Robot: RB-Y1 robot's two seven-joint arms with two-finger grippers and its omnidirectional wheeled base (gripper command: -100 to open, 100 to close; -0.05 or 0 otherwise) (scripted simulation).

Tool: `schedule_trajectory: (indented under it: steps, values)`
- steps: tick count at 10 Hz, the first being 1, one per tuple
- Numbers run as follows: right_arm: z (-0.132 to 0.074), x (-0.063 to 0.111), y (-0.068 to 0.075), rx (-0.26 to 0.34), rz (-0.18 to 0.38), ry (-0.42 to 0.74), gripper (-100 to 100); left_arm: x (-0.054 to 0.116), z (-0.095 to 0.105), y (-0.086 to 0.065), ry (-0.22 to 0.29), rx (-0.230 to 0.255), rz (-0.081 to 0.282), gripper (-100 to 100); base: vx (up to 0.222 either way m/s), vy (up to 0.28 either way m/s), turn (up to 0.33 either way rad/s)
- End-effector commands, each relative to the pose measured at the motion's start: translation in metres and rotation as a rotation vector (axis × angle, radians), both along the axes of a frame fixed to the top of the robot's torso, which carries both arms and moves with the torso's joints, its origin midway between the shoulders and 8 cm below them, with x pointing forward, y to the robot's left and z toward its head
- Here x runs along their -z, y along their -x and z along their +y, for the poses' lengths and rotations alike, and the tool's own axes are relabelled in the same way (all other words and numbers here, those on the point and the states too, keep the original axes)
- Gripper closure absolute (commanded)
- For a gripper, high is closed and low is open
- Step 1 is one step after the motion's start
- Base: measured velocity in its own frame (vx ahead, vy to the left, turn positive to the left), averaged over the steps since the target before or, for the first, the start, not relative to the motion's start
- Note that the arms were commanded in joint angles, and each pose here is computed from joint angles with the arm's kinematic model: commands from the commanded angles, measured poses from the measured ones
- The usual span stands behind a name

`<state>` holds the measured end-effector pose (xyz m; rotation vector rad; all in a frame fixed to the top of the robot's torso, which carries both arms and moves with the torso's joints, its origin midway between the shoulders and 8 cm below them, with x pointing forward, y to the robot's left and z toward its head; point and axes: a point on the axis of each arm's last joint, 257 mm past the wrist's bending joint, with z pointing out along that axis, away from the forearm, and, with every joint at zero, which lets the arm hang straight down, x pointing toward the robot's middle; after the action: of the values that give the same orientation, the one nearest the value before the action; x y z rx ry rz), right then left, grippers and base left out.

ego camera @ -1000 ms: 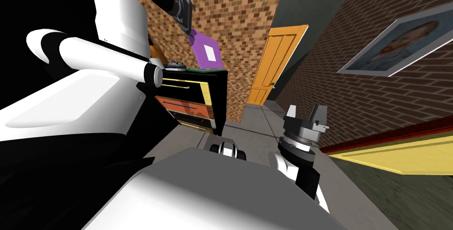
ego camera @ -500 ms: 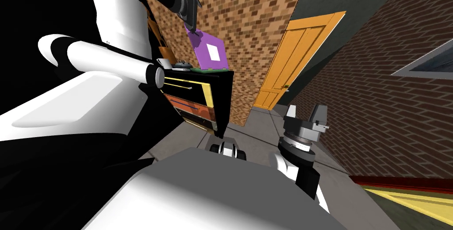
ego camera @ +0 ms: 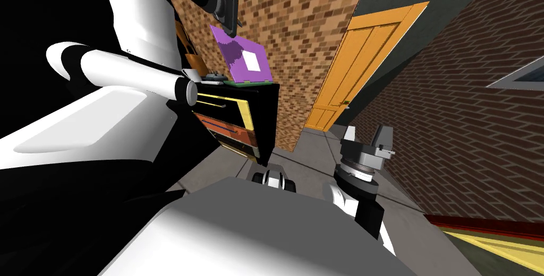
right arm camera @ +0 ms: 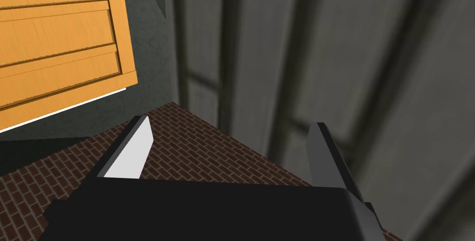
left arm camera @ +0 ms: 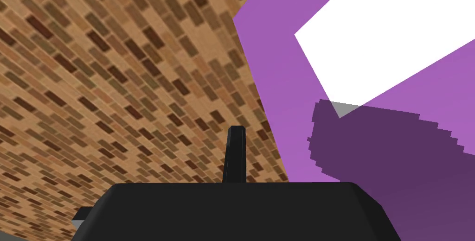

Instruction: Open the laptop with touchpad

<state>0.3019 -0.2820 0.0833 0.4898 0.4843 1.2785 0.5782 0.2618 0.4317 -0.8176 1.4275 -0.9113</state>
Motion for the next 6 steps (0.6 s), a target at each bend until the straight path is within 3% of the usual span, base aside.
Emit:
schedule_trajectory:
  steps: [1, 5, 6]
  values:
    - [0.000, 0.000, 0.000, 0.000, 0.000, 0.000, 0, 0.001, 0.029, -0.009, 0.002, -0.084, -0.001, 100, -0.163, 0.100, -0.304]
    - [0.000, 0.000, 0.000, 0.000, 0.000, 0.000, 0, 0.003, 0.076, -0.018, -0.002, -0.218, -0.001, 100, -0.166, 0.068, -0.334]
    - [0.000, 0.000, 0.000, 0.000, 0.000, 0.000, 0, 0.003, 0.076, -0.018, -0.002, -0.218, -0.001, 100, -0.119, 0.036, -0.088]
